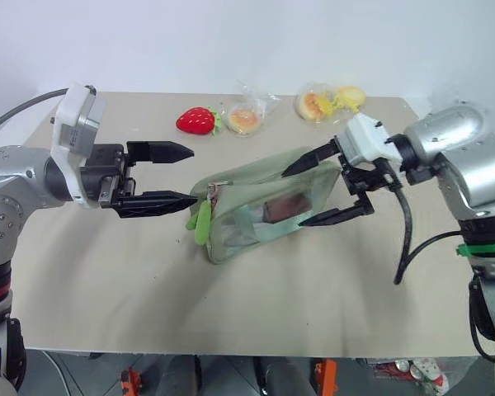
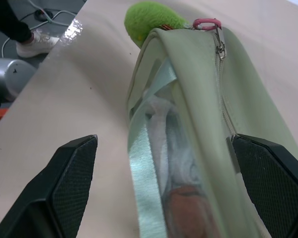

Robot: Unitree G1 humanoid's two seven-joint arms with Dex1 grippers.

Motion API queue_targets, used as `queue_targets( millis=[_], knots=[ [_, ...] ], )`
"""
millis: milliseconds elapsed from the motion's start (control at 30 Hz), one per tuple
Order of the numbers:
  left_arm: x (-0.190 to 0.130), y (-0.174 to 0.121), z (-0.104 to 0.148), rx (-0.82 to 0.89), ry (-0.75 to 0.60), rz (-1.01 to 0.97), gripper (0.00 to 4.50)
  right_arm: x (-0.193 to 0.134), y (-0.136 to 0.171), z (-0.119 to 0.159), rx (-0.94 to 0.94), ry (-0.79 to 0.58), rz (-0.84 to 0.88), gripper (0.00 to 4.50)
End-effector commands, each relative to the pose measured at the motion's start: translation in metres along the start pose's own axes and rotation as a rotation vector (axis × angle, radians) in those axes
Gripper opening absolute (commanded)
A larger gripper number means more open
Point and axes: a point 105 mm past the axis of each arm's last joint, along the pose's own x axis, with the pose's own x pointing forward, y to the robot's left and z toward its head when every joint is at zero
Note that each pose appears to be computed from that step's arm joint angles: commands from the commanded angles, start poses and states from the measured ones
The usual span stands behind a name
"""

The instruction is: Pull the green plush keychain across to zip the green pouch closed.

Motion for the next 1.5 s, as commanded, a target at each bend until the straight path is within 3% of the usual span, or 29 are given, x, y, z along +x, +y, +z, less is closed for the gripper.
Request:
queue_targets(
  millis=[33, 300, 333, 433, 567, 633, 700, 833, 1133, 1300, 1500],
  knots=[
    [-0.006, -0.005, 0.007, 0.038, -0.003, 0.017, 4.50, -0.007, -0.002, 0.009, -0.071, 0.023, 0.046, 4.49],
    [-0.012, -0.003, -0.002, 0.022, -0.014, 0.078, 4.50, 0.004, 0.000, -0.006, -0.091, 0.086, 0.113, 4.49],
    [-0.013, -0.002, -0.001, 0.020, -0.022, 0.083, 4.50, 0.006, -0.001, -0.008, -0.099, 0.095, 0.115, 4.24],
    [-0.016, -0.001, 0.000, 0.019, -0.038, 0.101, 4.50, 0.013, -0.008, -0.016, -0.115, 0.120, 0.103, 4.24],
    [-0.017, -0.003, 0.000, 0.023, -0.033, 0.108, 4.50, 0.016, -0.009, -0.024, -0.130, 0.147, 0.102, 3.04],
    [-0.017, -0.004, 0.001, 0.025, -0.039, 0.115, 4.50, 0.015, -0.010, -0.025, -0.135, 0.148, 0.097, 1.79],
    [-0.019, -0.003, 0.002, 0.025, -0.050, 0.130, 4.50, 0.012, -0.010, -0.025, -0.138, 0.154, 0.093, 1.50],
    [-0.020, -0.004, 0.001, 0.021, -0.054, 0.139, 4.50, 0.009, -0.010, -0.027, -0.140, 0.170, 0.095, 0.02],
    [-0.014, -0.003, -0.004, 0.001, -0.078, 0.137, 4.50, -0.005, -0.036, -0.019, -0.121, 0.192, -0.034, 0.02],
    [-0.011, -0.005, -0.005, -0.003, -0.096, 0.130, 4.50, -0.010, -0.059, 0.000, 0.063, 0.172, -0.191, 0.02],
    [-0.010, -0.003, -0.007, -0.015, -0.114, 0.132, 4.50, -0.018, -0.026, 0.012, 0.106, 0.207, -0.121, 0.02]
  ],
)
